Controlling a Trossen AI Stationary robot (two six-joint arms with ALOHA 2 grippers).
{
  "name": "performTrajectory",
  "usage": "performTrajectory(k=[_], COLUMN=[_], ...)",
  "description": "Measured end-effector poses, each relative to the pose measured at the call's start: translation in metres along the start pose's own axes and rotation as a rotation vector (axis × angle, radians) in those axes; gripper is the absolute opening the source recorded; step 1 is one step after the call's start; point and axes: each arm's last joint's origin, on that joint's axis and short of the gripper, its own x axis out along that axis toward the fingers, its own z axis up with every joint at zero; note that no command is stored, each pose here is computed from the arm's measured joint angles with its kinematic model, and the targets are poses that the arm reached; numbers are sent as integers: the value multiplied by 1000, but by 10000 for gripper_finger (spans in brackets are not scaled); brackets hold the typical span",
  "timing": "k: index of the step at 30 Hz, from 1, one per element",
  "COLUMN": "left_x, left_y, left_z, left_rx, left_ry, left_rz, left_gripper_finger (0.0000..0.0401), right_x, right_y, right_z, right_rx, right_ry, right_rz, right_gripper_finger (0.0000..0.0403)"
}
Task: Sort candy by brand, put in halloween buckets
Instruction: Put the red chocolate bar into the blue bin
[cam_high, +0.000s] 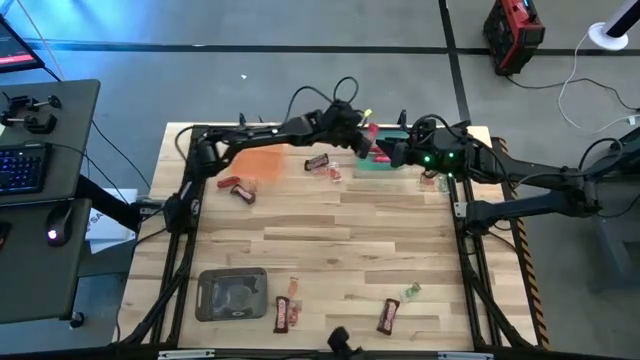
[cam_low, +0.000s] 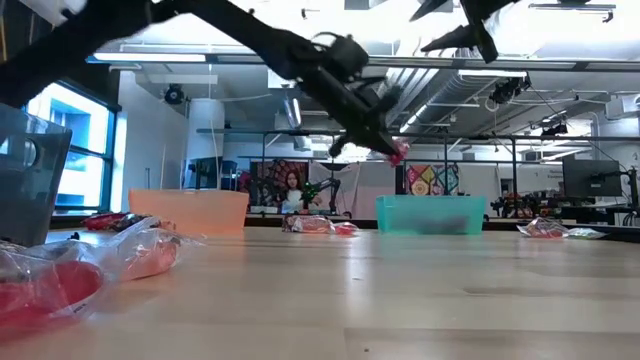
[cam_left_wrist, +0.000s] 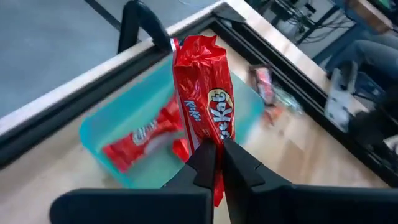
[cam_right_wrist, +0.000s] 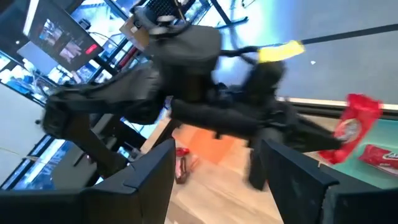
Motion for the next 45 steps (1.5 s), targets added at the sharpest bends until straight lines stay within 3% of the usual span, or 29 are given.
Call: performTrajectory(k=[4,11,17,23,26,29,34,37,41,45], left_x=[15,5,-34,-83,-117,-156,-230,-263,-282,-270], left_y=[9,5,1,4,4,13,36,48,66,84], left_z=[4,17,25,7,-9,-41,-98,-129,-160,-179], left_rx=[-18,5,100,183,188,171,72,42,17,-4], left_ry=[62,74,269,425,402,395,412,532,711,737], left_rz=[31,28,-84,145,156,202,366,479,654,674], left_gripper_finger=[35,138,190,197,197,197,197,197,197,197], right_x=[0,0,0,0,0,0,0,0,0,0], right_y=[1,1,1,0,-1,-3,-5,-5,-5,-5], right_z=[1,2,2,1,-1,-3,-4,-4,-4,-4], right_rx=[8,3,-15,-27,-37,-47,-53,-53,-53,-53], right_ry=[-12,-37,-38,-25,-7,11,24,25,25,26], right_rz=[12,-4,-8,-14,-30,-48,-59,-59,-59,-59], right_gripper_finger=[227,227,227,227,227,227,227,227,227,227])
